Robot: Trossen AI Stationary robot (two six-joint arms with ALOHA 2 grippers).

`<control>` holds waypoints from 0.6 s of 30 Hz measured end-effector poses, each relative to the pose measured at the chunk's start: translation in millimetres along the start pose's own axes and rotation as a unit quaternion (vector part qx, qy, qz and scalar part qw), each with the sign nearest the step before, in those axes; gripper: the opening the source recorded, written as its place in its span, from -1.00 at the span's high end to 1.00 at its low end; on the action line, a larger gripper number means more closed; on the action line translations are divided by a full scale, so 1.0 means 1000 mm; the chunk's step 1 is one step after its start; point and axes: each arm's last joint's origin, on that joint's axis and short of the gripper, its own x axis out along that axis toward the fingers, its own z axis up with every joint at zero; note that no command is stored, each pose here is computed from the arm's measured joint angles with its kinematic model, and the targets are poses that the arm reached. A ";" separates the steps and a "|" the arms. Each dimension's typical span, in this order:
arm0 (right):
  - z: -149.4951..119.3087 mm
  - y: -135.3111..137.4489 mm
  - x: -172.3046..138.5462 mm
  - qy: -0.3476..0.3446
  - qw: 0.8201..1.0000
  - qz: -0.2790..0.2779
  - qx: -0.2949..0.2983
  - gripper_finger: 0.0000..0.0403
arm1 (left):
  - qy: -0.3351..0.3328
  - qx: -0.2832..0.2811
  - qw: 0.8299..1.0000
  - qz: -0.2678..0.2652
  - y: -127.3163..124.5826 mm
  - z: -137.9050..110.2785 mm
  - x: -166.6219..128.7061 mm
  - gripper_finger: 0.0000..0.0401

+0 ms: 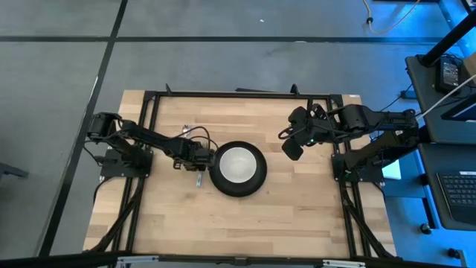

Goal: Set table place
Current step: Put the fork to the left side of the plate, then put the spoon into the bowl

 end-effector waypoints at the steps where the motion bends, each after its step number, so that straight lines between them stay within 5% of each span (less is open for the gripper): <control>1: 0.000 0.000 0.000 0.000 1.000 0.000 0.000 0.46 | 0.000 0.000 1.000 0.000 0.000 0.000 0.000 0.65; 18: 0.000 0.000 0.000 0.000 1.000 0.000 -0.001 0.46 | 0.015 0.002 1.000 -0.008 0.000 0.000 -0.003 0.63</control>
